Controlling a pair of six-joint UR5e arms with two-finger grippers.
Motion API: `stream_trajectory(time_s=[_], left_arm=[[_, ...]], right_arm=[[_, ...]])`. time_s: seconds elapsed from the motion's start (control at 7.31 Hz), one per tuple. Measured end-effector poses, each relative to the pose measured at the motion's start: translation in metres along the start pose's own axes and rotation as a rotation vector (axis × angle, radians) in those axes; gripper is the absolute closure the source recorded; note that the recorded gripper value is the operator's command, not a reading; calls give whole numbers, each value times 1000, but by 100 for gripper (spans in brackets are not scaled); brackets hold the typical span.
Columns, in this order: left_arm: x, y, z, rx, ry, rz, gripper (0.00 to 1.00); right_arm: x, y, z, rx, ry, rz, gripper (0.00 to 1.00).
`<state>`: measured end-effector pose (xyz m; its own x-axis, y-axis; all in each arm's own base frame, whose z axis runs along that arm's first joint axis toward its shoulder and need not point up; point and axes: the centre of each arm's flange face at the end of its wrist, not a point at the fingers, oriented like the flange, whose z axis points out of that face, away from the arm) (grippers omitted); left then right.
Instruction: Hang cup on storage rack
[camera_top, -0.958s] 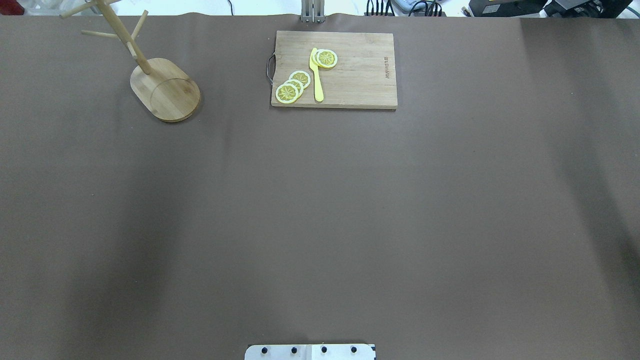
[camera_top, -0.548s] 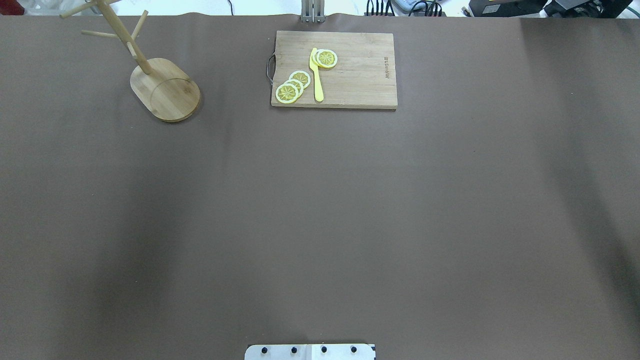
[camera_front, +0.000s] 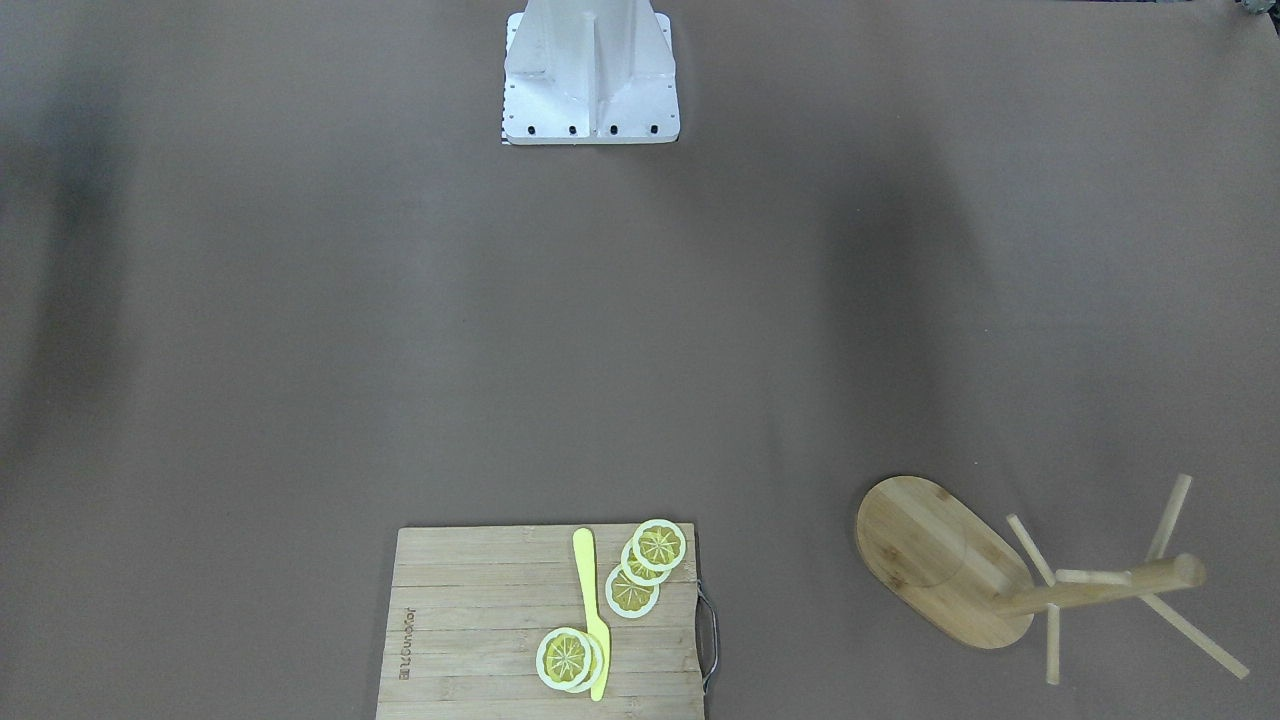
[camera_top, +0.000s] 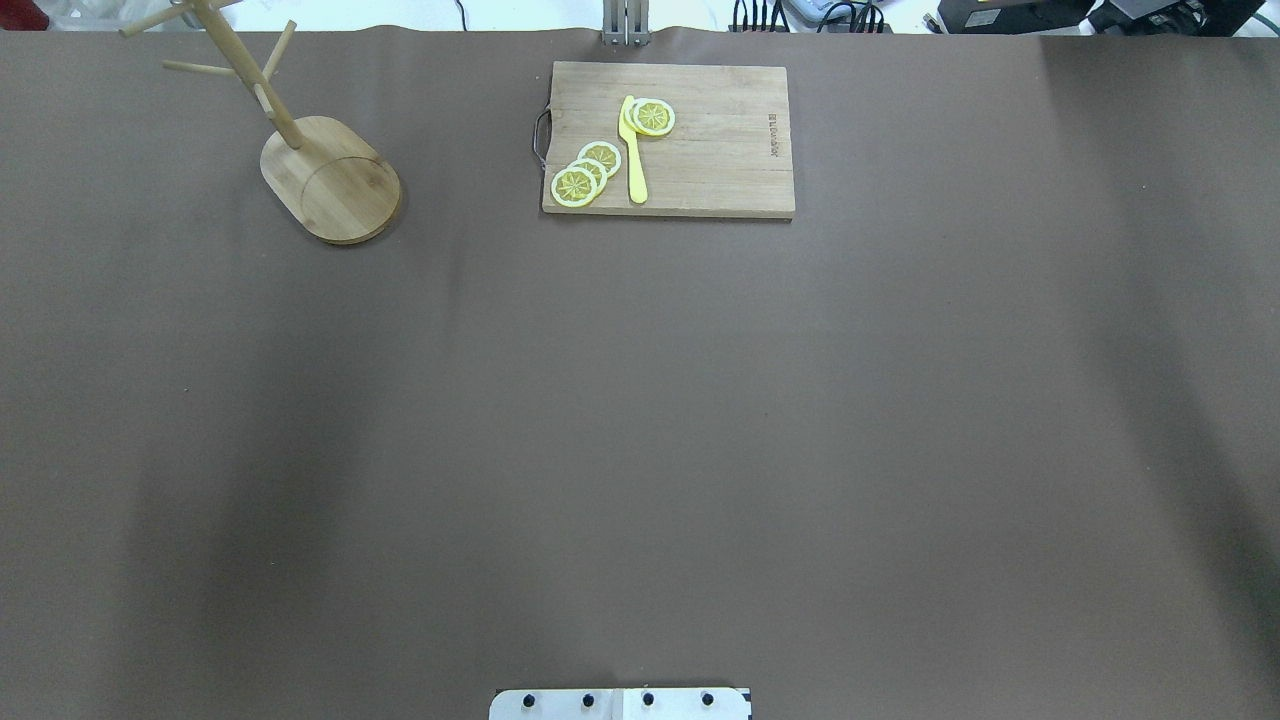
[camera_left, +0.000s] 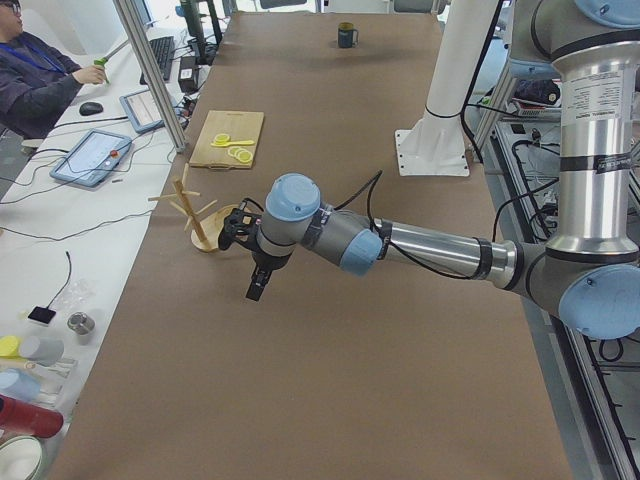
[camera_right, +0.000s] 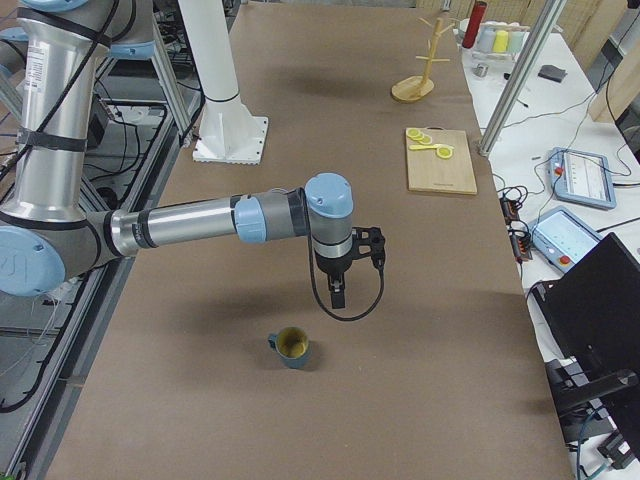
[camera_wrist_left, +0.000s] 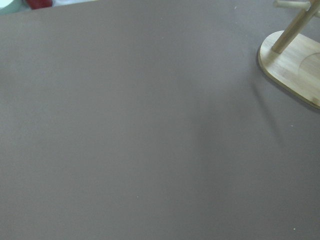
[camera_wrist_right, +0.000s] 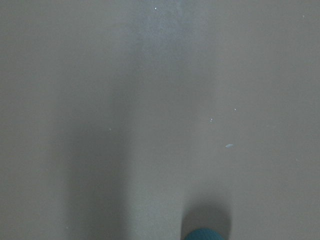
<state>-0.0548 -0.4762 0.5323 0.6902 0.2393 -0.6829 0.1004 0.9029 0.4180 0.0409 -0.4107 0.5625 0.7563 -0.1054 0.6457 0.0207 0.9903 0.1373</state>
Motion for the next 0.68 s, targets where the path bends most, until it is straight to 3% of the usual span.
stream_trajectory(time_s=[0.27, 0.68], left_arm=[[0, 1, 0, 61, 12, 54, 2], [5, -2, -3, 89, 19, 79, 2]], right_arm=[[3, 26, 3, 4, -10, -6, 0], [24, 91, 26, -6, -35, 10, 4]])
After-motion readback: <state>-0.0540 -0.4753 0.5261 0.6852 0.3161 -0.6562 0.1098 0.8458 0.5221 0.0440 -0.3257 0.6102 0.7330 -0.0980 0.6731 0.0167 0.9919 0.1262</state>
